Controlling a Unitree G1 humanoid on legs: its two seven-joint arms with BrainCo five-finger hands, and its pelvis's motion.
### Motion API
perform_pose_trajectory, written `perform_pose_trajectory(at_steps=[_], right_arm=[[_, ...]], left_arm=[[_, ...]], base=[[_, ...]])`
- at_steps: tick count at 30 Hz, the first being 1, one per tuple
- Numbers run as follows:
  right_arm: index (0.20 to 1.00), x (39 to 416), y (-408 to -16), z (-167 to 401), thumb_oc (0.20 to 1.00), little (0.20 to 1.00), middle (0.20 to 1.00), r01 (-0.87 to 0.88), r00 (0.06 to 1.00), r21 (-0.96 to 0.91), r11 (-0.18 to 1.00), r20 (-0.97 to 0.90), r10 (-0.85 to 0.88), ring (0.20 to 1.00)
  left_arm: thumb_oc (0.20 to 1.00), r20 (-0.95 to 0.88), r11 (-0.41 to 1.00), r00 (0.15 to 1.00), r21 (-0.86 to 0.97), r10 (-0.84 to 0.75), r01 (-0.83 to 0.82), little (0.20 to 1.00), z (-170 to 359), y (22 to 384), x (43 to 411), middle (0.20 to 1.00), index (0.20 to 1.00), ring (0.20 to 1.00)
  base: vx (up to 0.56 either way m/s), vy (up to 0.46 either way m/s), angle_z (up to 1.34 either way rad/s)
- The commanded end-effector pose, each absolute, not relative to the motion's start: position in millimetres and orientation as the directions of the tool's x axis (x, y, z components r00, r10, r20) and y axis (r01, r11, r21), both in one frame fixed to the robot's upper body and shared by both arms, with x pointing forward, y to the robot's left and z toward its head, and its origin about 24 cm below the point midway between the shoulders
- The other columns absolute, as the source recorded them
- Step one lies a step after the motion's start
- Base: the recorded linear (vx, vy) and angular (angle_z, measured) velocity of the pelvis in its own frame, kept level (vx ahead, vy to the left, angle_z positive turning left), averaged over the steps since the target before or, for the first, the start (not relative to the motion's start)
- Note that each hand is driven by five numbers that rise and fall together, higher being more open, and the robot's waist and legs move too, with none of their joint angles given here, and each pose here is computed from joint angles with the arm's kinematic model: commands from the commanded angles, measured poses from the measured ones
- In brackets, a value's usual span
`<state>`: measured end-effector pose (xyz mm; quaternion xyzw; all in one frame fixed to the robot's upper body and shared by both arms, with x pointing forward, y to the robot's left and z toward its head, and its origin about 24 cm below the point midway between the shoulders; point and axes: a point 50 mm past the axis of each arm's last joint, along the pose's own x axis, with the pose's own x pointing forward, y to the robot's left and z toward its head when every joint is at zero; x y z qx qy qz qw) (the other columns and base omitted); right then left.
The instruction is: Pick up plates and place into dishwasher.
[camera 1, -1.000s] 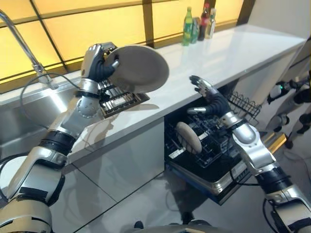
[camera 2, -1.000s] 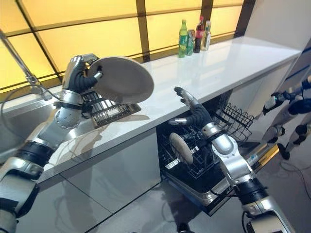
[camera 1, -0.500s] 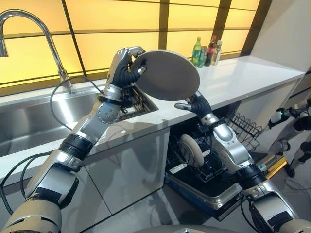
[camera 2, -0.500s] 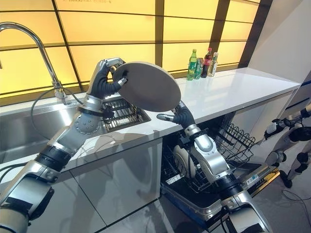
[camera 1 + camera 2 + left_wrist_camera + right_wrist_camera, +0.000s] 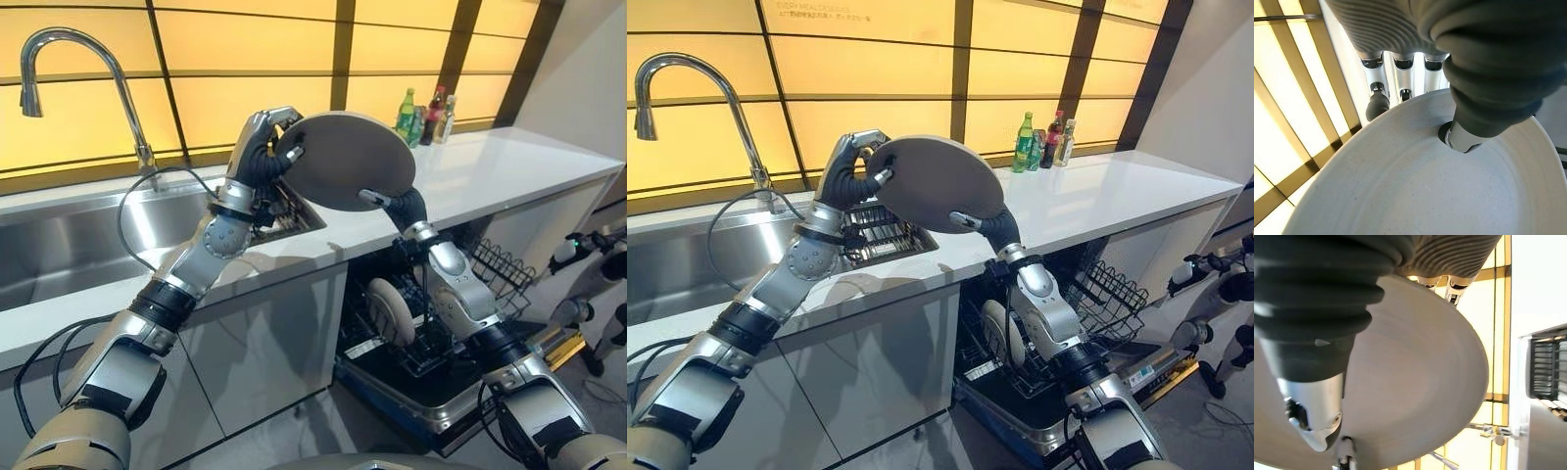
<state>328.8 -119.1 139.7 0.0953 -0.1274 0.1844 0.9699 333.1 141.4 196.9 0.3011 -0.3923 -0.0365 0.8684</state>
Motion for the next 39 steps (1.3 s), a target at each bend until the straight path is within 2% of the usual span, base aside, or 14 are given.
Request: perform_pose_trajectory(at_steps=[1, 11, 13, 16, 22, 24, 27, 32, 33, 39], right_arm=[[0.2, 340, -113, 221, 0.2, 0.2, 0.2, -0.43, 0.764, 0.135, 0.893, 0.582, 0.28, 0.2], [0.2, 338, -121, 213, 0.2, 0.2, 0.2, -0.415, 0.769, 0.143, 0.899, 0.584, 0.262, 0.2], [0.2, 338, -124, 212, 0.2, 0.2, 0.2, -0.386, 0.774, 0.121, 0.914, 0.582, 0.25, 0.2], [0.2, 336, -134, 208, 0.2, 0.2, 0.2, -0.345, 0.783, 0.092, 0.934, 0.577, 0.232, 0.2], [0.2, 328, -185, 192, 0.2, 0.2, 0.2, -0.069, 0.835, -0.019, 0.997, 0.546, 0.068, 0.2], [0.2, 326, -200, 188, 0.2, 0.2, 0.2, -0.001, 0.846, -0.031, 1.0, 0.533, 0.017, 0.2], [0.2, 316, -242, 172, 0.2, 0.2, 0.2, 0.201, 0.862, -0.107, 0.974, 0.491, -0.124, 0.2], [0.2, 302, -296, 161, 0.2, 0.2, 0.2, 0.48, 0.839, -0.287, 0.829, 0.426, -0.339, 0.2], [0.2, 299, -310, 159, 0.2, 0.2, 0.2, 0.558, 0.81, -0.339, 0.758, 0.422, -0.408, 0.2], [0.2, 295, -346, 166, 0.2, 0.2, 0.2, 0.686, 0.727, -0.505, 0.525, 0.432, -0.535, 0.2]], left_arm=[[0.2, 0.695, 0.85, 0.646, 0.509, -0.316, -0.132, 0.2, 207, 132, 331, 0.2, 0.2, 0.2], [0.2, 0.649, 0.865, 0.681, 0.5, -0.338, -0.047, 0.2, 197, 126, 329, 0.2, 0.2, 0.2], [1.0, 0.617, 0.861, 0.702, 0.508, -0.355, -0.011, 1.0, 194, 126, 329, 1.0, 1.0, 1.0], [1.0, 0.602, 0.86, 0.707, 0.51, -0.37, 0.016, 1.0, 189, 128, 326, 1.0, 1.0, 1.0], [1.0, 0.542, 0.878, 0.737, 0.456, -0.403, 0.145, 1.0, 173, 133, 314, 1.0, 1.0, 1.0], [1.0, 0.527, 0.886, 0.747, 0.429, -0.405, 0.177, 1.0, 167, 134, 311, 1.0, 1.0, 1.0], [1.0, 0.453, 0.893, 0.795, 0.383, -0.404, 0.235, 1.0, 141, 136, 300, 1.0, 1.0, 1.0], [1.0, 0.33, 0.904, 0.859, 0.313, -0.391, 0.291, 1.0, 108, 150, 288, 1.0, 1.0, 1.0], [1.0, 0.302, 0.901, 0.867, 0.307, -0.398, 0.306, 1.0, 102, 151, 285, 1.0, 1.0, 1.0], [1.0, 0.229, 0.861, 0.854, 0.338, -0.467, 0.38, 1.0, 95, 155, 275, 1.0, 1.0, 1.0]], base=[[0.0, 0.0, 0.0], [0.0, 0.0, 0.0], [0.0, 0.0, 0.0], [0.0, 0.0, 0.0], [0.0, 0.0, 0.0], [-0.01, -0.014, -0.02], [-0.04, -0.043, -0.09], [-0.01, -0.053, -0.13], [-0.03, -0.051, -0.2], [-0.06, -0.049, -0.1]])
